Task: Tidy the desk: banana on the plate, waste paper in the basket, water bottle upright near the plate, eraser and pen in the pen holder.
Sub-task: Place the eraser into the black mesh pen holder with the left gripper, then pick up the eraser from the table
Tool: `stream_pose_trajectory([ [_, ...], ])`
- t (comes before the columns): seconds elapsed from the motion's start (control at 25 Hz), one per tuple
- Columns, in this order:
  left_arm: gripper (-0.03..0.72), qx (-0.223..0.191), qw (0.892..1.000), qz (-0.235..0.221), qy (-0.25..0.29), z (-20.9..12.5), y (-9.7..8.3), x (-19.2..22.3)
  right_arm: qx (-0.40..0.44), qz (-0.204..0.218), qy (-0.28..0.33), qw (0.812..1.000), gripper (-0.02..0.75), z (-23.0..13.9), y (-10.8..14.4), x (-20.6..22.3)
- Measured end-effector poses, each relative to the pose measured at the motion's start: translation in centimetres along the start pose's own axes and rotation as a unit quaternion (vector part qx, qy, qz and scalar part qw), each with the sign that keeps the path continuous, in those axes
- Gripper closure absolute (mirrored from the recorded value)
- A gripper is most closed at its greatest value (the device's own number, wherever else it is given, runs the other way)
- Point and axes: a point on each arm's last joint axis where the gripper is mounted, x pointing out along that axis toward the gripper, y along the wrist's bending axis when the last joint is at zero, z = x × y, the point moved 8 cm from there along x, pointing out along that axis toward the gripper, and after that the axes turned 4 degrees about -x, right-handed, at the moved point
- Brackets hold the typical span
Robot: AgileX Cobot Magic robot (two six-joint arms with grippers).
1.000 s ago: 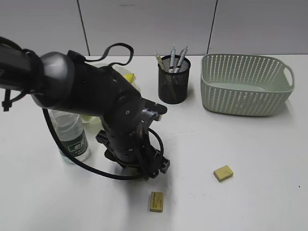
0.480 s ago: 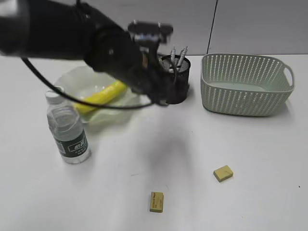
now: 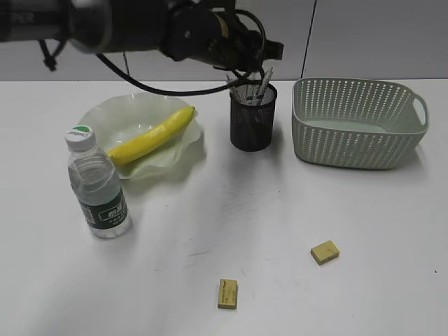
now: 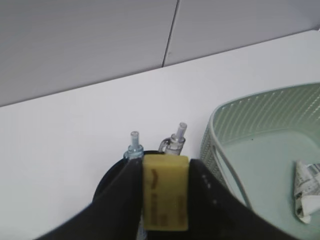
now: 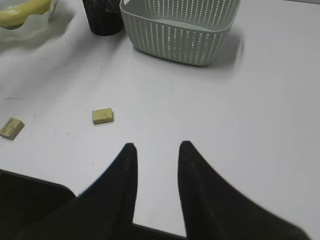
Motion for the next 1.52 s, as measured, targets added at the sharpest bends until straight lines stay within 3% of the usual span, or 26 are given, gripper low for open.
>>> stream_pose_trajectory([
  [0.2,0.246,0.001,1.0,0.014,0.024,-1.4,0.7,1.4,0.0,0.0,0.0,1.0,0.503,0.0,0.0,0.0],
  [0.28,0.204,0.001,0.999,0.024,0.036,-1.4,1.1,1.0,0.0,0.0,0.0,1.0,0.503,0.0,0.0,0.0],
  [0.44,0.225,0.017,0.998,0.04,0.036,0.9,0.9,-2.4,0.0,0.0,0.0,1.0,0.503,0.0,0.0,0.0],
  [0.52,0.261,0.037,0.999,0.034,0.009,3.3,0.1,-5.9,0.0,0.0,0.0,1.0,0.503,0.0,0.0,0.0],
  [0.64,0.317,0.062,0.998,0.031,-0.005,3.9,-0.2,-11.7,0.0,0.0,0.0,1.0,0.503,0.0,0.0,0.0],
  [0.88,0.332,0.078,0.992,0.071,0.073,-5.2,4.4,-24.5,0.0,0.0,0.0,1.0,0.503,0.0,0.0,0.0],
  [1.04,0.316,0.057,0.984,0.119,0.121,-11.2,8.2,-34.2,-0.001,0.0,0.0,1.0,0.503,0.0,0.0,0.0],
  [1.2,0.31,0.017,0.991,0.109,0.08,-15.3,10.0,-42.0,-0.022,0.016,0.009,1.0,0.501,0.4,0.6,0.4],
  [1.36,0.309,0.033,0.997,0.073,0.018,-18.2,10.8,-45.6,-0.042,0.041,0.048,0.997,0.501,1.3,1.6,2.3],
  [1.52,0.309,0.039,0.997,0.039,-0.05,-18.6,10.6,-47.8,-0.042,0.072,0.065,0.994,0.501,3.2,3.0,5.9],
])
